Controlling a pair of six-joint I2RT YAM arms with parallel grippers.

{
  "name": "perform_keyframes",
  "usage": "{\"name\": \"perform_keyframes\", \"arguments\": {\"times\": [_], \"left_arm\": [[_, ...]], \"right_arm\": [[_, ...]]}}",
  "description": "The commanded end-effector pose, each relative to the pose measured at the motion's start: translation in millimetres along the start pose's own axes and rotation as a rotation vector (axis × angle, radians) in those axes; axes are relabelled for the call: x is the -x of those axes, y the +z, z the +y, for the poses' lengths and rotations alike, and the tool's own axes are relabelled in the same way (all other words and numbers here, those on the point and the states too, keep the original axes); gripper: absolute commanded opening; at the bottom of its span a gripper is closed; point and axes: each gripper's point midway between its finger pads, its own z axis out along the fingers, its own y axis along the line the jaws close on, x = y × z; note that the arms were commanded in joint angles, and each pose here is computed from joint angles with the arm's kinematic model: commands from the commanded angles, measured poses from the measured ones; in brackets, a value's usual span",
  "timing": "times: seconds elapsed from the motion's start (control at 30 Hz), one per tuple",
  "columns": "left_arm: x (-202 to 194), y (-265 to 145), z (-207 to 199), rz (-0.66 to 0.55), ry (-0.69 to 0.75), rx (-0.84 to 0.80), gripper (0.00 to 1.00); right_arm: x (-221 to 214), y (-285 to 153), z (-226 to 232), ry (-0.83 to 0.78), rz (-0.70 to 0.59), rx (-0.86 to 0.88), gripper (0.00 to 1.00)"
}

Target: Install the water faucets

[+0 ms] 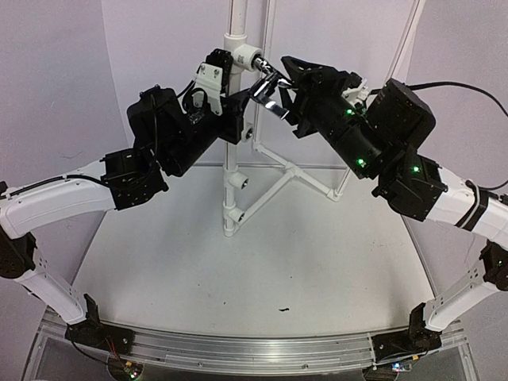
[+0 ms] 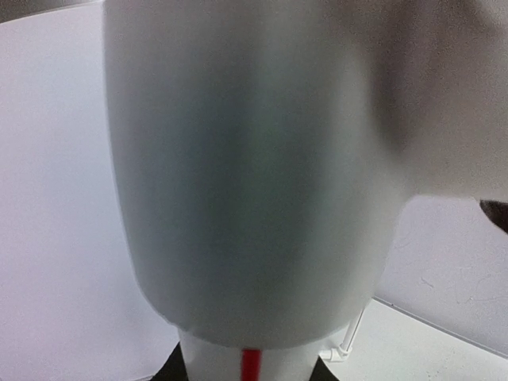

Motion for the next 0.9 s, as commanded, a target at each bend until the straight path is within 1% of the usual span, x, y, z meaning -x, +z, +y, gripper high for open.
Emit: {"name": "perform_keyframes", "arguments": {"times": [0.0,0.03,0.13,0.2,0.27,0.3,0.37,0.4,0.43,0.47,0.5,0.53,0.57,0.6,0.67,0.73,0.8,0.87], "left_arm": [[-155.1,-12.9,-22.4,0.444,0.038,0.005,0.00],[-154.5,-13.3,-21.7,0.445,0.038,0.006,0.00],[-153.9,-13.6,-20.7,0.448,0.032,0.007,0.00],[-152.9,-13.0,-20.1,0.450,0.020,0.004,0.00],[-153.7,-10.8,-17.8,0.458,-0.008,0.004,0.00],[-155.1,-9.6,-15.9,0.465,-0.017,0.003,0.00],[-160.4,-7.1,-9.3,0.485,-0.030,0.001,0.00],[-161.6,-6.0,-4.0,0.495,-0.050,-0.002,0.00],[-159.7,-5.8,2.2,0.505,-0.083,-0.008,0.00],[-156.6,-5.4,8.6,0.509,-0.112,-0.006,0.00],[-149.2,-6.5,11.8,0.511,-0.143,-0.013,0.00],[-141.2,-7.8,13.4,0.516,-0.173,-0.028,0.00],[-133.7,-8.5,13.9,0.520,-0.196,-0.044,0.00],[-125.6,-9.9,12.7,0.521,-0.217,-0.062,0.00],[-115.0,-10.5,12.2,0.519,-0.238,-0.081,0.00],[-112.0,-8.6,15.1,0.533,-0.250,-0.071,0.00],[-109.9,-6.9,18.3,0.541,-0.269,-0.060,0.00],[-107.7,-6.0,18.4,0.545,-0.277,-0.059,0.00]], "right_arm": [[13.1,-1.4,15.4,-0.021,-0.031,0.034,0.20],[11.3,-1.0,14.9,-0.021,-0.023,0.035,0.18],[9.9,-0.6,17.1,-0.042,-0.015,0.040,0.02],[10.8,-1.3,18.1,-0.088,-0.018,0.042,0.00],[15.8,-2.6,20.4,-0.206,-0.033,0.022,0.00],[22.0,-5.0,19.8,-0.310,-0.053,-0.003,0.00],[41.3,-14.4,13.3,-0.638,-0.120,-0.076,0.00],[52.9,-20.3,2.3,-0.804,-0.148,-0.159,0.00],[61.9,-28.2,-20.0,-0.938,-0.153,-0.262,0.00],[70.6,-36.6,-33.3,-1.093,-0.149,-0.331,0.07],[73.5,-45.3,-53.4,-1.258,-0.105,-0.394,0.18],[75.6,-55.3,-78.9,-1.385,-0.050,-0.468,0.24],[81.4,-66.5,-98.5,-1.457,-0.014,-0.536,0.34],[84.9,-77.0,-126.9,-1.527,0.062,-0.596,0.44],[81.3,-91.9,-176.1,-1.554,0.286,-0.645,0.60],[72.1,-104.3,-215.4,-1.530,0.460,-0.685,0.71],[47.1,-121.4,-261.3,-1.509,0.700,-0.717,0.84],[21.6,-133.1,-297.9,-1.428,0.865,-0.737,0.92]]}}
